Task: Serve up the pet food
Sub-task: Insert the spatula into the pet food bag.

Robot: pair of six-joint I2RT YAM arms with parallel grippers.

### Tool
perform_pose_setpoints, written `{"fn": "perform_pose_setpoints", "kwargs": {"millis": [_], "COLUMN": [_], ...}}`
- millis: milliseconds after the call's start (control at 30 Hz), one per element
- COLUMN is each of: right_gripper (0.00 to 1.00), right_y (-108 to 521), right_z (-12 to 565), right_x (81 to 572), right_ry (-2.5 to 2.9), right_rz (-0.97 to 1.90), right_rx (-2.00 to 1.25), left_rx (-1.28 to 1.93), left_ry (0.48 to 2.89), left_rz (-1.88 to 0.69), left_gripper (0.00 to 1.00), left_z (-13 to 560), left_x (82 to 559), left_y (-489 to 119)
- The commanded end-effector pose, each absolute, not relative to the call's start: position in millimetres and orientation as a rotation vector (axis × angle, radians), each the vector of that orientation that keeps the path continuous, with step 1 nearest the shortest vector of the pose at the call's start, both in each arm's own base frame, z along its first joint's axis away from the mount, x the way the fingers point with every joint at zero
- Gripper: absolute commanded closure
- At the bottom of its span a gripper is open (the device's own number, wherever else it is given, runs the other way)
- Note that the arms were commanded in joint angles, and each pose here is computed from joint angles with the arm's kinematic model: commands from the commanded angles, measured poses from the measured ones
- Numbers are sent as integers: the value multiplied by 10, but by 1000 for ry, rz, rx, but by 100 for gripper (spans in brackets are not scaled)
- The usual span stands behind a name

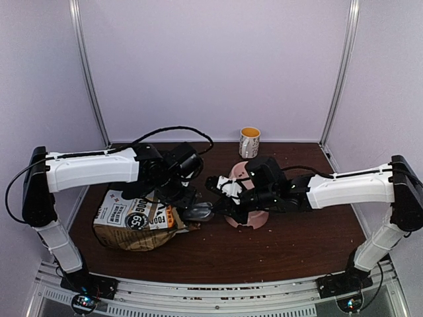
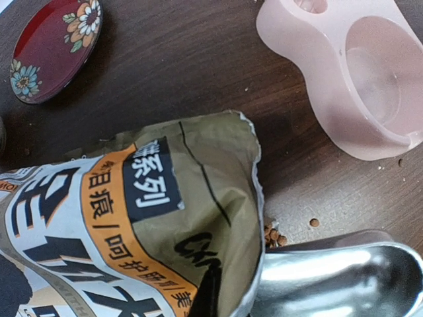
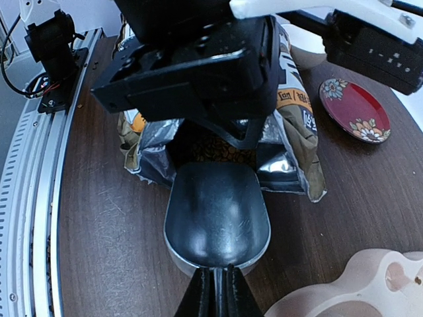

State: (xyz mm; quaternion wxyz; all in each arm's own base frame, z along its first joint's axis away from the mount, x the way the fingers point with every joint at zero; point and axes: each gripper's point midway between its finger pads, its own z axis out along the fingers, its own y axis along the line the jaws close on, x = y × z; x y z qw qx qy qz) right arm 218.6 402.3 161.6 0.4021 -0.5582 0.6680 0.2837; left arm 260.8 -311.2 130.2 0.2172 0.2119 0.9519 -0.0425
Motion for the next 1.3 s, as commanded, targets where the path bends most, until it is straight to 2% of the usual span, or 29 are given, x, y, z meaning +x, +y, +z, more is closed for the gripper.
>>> {"fn": "perform_pose_setpoints", "kwargs": {"millis": [0,233,500,1267], "right_gripper": [100,100,100,100], "right_y": [4173,4239,3933,4256], "right_z": [1592,1313,1055,916], "right_x": [2208,2375,2641,2645], "right_ry": [1680,1776,1952,1967], "right_rz": [719,637,412,356], "right_rx": [-1456,-1488,-1452,-1528], "left_rx": [566,531,580,520], "left_ry": [2576,2551,2537,2516], "left_rz": [-239,-278,-304,-402], "left_gripper": [100,100,100,100], "left_z": [1519,1670,1708,1764], "left_x": [2666,2668,2647,2729], "left_y": [-3152,-3035,-3027,-3185]}}
